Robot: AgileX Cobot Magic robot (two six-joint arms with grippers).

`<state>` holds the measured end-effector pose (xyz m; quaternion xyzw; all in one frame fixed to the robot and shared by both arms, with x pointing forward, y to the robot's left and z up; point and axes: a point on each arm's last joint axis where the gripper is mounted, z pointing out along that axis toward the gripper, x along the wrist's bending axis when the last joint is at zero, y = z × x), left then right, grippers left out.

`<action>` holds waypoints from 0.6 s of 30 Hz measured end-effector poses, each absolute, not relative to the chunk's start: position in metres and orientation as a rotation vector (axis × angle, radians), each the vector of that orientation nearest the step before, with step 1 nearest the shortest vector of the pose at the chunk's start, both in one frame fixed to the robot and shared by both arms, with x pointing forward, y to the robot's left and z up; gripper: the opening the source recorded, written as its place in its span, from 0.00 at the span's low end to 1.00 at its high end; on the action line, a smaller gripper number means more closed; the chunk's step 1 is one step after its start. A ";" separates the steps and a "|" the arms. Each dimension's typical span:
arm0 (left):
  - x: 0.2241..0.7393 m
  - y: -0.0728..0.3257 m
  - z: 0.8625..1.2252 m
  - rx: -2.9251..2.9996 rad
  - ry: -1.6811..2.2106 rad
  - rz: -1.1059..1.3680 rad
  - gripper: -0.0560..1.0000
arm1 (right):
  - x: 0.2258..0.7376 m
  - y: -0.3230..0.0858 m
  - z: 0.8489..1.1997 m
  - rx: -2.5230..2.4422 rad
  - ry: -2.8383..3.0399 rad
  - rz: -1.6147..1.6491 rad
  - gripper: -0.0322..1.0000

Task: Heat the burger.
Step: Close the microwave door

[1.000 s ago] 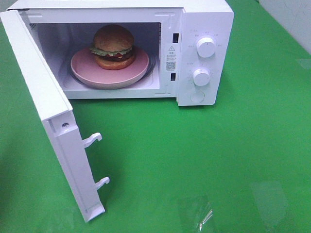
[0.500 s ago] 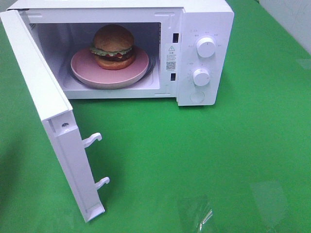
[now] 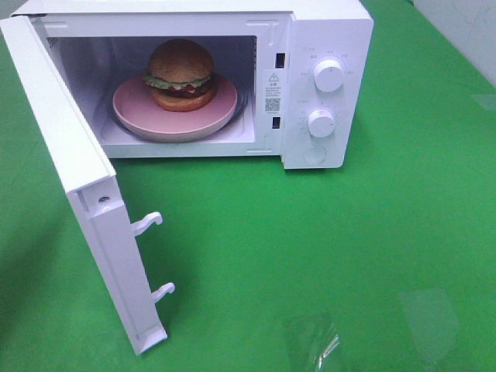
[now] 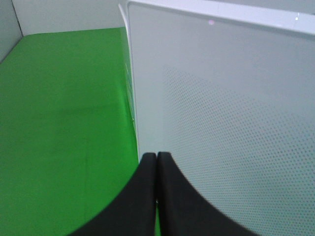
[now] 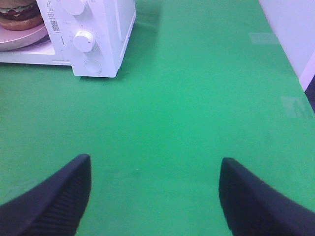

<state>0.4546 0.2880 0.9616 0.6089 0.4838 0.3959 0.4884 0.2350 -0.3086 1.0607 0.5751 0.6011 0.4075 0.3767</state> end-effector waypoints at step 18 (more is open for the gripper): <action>0.476 0.256 0.938 1.615 1.102 0.819 0.05 | 0.235 -0.309 1.061 1.471 1.537 1.042 0.73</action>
